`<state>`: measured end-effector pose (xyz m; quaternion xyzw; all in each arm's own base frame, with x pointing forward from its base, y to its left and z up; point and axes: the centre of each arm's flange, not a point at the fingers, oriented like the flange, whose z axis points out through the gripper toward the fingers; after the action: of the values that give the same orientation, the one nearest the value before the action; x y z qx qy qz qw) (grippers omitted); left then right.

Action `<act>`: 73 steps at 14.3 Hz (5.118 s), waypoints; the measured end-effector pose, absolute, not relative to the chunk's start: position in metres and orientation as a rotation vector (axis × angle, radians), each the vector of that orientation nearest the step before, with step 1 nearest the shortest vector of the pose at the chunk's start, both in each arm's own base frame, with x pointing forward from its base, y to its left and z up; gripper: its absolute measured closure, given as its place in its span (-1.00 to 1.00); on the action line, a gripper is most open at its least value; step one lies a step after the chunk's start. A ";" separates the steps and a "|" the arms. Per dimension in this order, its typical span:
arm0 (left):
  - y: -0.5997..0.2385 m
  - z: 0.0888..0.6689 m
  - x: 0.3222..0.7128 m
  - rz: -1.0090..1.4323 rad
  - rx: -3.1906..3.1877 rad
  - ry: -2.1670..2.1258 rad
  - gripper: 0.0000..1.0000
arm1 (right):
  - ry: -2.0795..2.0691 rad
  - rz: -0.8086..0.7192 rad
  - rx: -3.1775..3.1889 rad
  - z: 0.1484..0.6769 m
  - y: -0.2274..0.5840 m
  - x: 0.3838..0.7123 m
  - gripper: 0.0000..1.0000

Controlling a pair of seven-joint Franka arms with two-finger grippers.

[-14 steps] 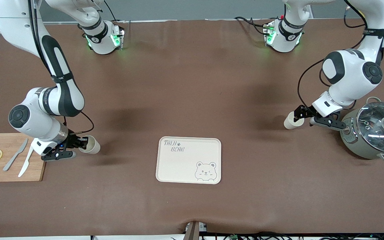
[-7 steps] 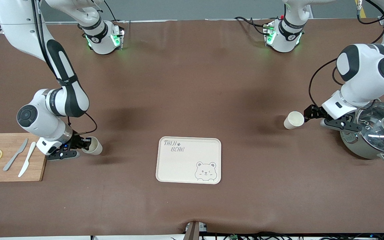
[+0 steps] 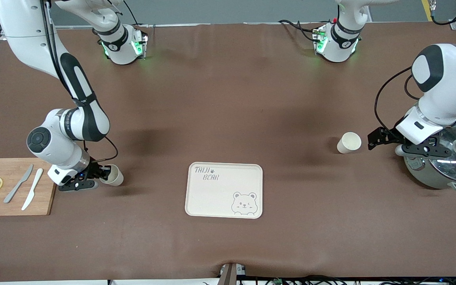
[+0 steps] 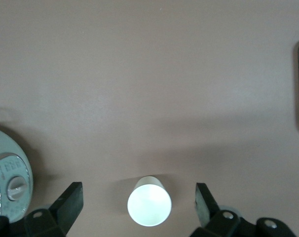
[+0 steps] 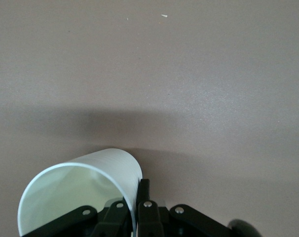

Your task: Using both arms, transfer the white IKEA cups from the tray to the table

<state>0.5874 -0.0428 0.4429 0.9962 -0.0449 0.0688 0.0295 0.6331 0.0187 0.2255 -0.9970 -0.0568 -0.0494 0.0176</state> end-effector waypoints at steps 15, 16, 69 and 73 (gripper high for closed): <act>-0.096 0.563 0.588 0.131 3.076 -0.052 -1.00 | -0.181 -0.170 -3.100 0.214 0.021 0.634 -0.22; -0.092 0.574 0.586 0.134 3.077 -0.060 -1.00 | -0.181 -0.170 -3.100 0.214 0.021 0.634 -0.40; -0.068 0.666 0.558 0.127 3.104 -0.220 -1.00 | 0.013 0.017 -3.149 0.565 -0.056 0.642 -1.00; -0.065 0.666 0.559 0.132 3.142 -0.224 -1.00 | 0.004 -0.006 -3.146 0.557 -0.051 0.638 -1.00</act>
<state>0.5586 -0.0648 0.6656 0.9966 -0.0711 0.0418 -0.0055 0.6381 -0.0507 0.5575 -1.0000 0.0011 -0.0019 -0.0024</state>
